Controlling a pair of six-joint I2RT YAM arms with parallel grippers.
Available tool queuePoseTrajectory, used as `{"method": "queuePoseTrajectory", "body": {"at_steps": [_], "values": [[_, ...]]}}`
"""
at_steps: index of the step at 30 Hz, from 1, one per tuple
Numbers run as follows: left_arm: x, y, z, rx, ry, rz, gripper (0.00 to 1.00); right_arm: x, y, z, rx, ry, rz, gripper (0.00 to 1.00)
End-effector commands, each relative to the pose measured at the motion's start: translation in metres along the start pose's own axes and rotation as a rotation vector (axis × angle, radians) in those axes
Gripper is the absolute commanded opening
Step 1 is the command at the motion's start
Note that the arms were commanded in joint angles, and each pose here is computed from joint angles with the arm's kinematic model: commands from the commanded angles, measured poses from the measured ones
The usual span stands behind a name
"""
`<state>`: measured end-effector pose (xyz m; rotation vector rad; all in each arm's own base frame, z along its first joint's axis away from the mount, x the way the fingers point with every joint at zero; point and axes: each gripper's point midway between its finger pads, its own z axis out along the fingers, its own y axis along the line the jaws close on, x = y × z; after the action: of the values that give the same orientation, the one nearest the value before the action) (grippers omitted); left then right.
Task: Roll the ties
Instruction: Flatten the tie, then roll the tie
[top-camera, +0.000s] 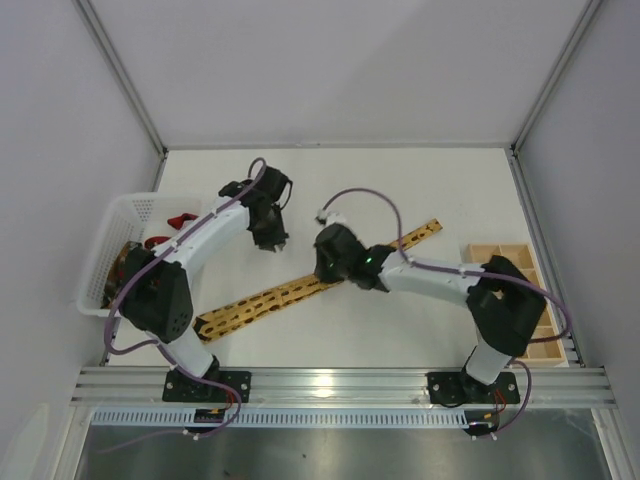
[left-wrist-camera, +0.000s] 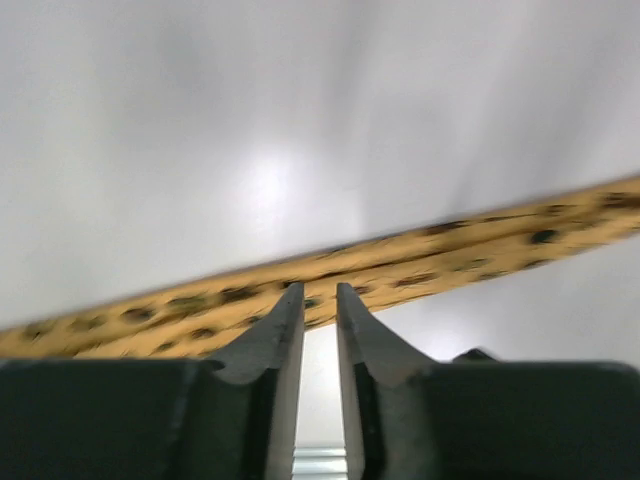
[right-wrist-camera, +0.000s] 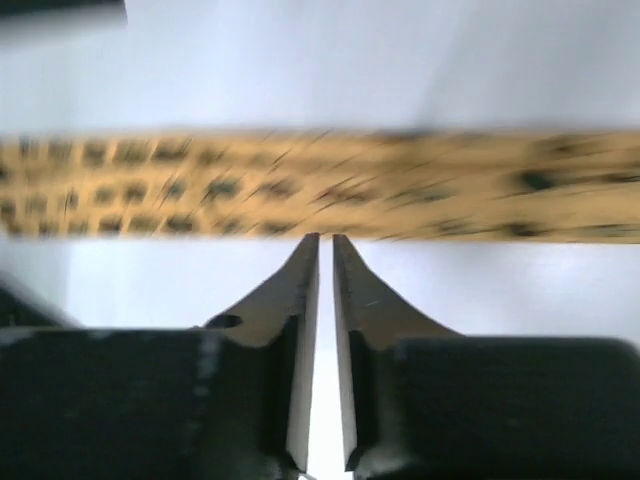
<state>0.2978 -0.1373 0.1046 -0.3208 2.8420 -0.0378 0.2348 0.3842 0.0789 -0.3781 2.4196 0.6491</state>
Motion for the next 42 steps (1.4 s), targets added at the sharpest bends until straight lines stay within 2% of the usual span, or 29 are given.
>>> {"method": "queuePoseTrajectory", "body": {"at_steps": [1, 2, 4, 5, 6, 7, 8, 9, 10, 11, 13, 14, 16, 17, 19, 22, 23, 25, 32, 34, 37, 38, 40, 42], "values": [[-0.041, -0.104, -0.023, 0.343, -0.199, 0.017, 0.27, -0.064, -0.101, -0.045, 0.266, -0.128, 0.063, 0.18], [-0.051, -0.141, -0.027, 0.452, -0.266, 0.045, 0.28, -0.086, -0.14, -0.052, 0.314, -0.176, 0.132, 0.28], [-0.055, -0.175, -0.032, 0.566, -0.286, 0.06, 0.26, -0.105, -0.175, -0.064, 0.31, -0.199, 0.196, 0.38], [-0.065, -0.202, -0.044, 0.655, -0.324, 0.076, 0.25, -0.127, -0.213, -0.075, 0.347, -0.257, 0.233, 0.44], [-0.071, -0.23, -0.05, 0.753, -0.335, 0.1, 0.21, -0.138, -0.223, -0.074, 0.318, -0.278, 0.218, 0.49], [-0.063, -0.234, -0.035, 0.755, -0.286, 0.113, 0.19, -0.143, -0.236, -0.076, 0.329, -0.282, 0.241, 0.52], [-0.074, -0.259, -0.056, 0.846, -0.331, 0.139, 0.15, -0.152, -0.253, -0.078, 0.348, -0.303, 0.227, 0.52], [-0.073, -0.273, -0.04, 0.86, -0.313, 0.163, 0.07, -0.16, -0.276, -0.084, 0.369, -0.318, 0.261, 0.51], [-0.071, -0.286, -0.041, 0.895, -0.301, 0.184, 0.04, -0.166, -0.292, -0.082, 0.374, -0.321, 0.292, 0.49], [-0.082, -0.306, -0.062, 0.962, -0.34, 0.202, 0.01, -0.176, -0.299, -0.081, 0.337, -0.346, 0.31, 0.44], [-0.078, -0.325, -0.044, 0.999, -0.295, 0.201, 0.01, -0.186, -0.324, -0.073, 0.303, -0.339, 0.351, 0.4], [-0.083, -0.34, -0.055, 1.055, -0.317, 0.208, 0.01, -0.183, -0.335, -0.069, 0.33, -0.306, 0.367, 0.38], [-0.081, -0.355, -0.044, 1.095, -0.289, 0.185, 0.01, -0.193, -0.359, -0.061, 0.384, -0.298, 0.355, 0.38], [-0.084, -0.366, -0.055, 1.134, -0.312, 0.186, 0.0, -0.188, -0.366, -0.06, 0.41, -0.258, 0.37, 0.37], [-0.085, -0.379, -0.052, 1.139, -0.303, 0.172, 0.0, -0.187, -0.383, -0.06, 0.459, -0.239, 0.382, 0.37], [-0.068, -0.405, -0.045, 1.107, -0.269, 0.207, 0.0, -0.172, -0.396, -0.061, 0.441, -0.188, 0.452, 0.46], [-0.066, -0.412, -0.045, 1.11, -0.28, 0.21, 0.01, -0.165, -0.395, -0.058, 0.417, -0.176, 0.461, 0.53], [-0.059, -0.421, -0.048, 1.131, -0.3, 0.214, 0.0, -0.157, -0.402, -0.059, 0.385, -0.157, 0.493, 0.59], [-0.038, -0.432, -0.024, 1.121, -0.276, 0.185, 0.0, -0.14, -0.404, -0.06, 0.171, -0.124, 0.492, 0.67], [-0.03, -0.438, -0.014, 1.146, -0.245, 0.186, 0.0, -0.132, -0.403, -0.057, 0.13, -0.092, 0.509, 0.66], [-0.03, -0.44, -0.013, 1.163, -0.216, 0.147, 0.0, -0.124, -0.398, -0.055, 0.09, -0.089, 0.53, 0.56], [-0.028, -0.438, -0.01, 1.164, -0.211, 0.14, 0.0, -0.124, -0.394, -0.056, 0.07, -0.099, 0.533, 0.5], [-0.029, -0.438, -0.018, 1.174, -0.221, 0.143, 0.0, -0.122, -0.389, -0.056, 0.052, -0.127, 0.539, 0.47], [-0.03, -0.435, -0.019, 1.169, -0.231, 0.148, 0.0, -0.12, -0.389, -0.056, 0.053, -0.131, 0.548, 0.39]]}}
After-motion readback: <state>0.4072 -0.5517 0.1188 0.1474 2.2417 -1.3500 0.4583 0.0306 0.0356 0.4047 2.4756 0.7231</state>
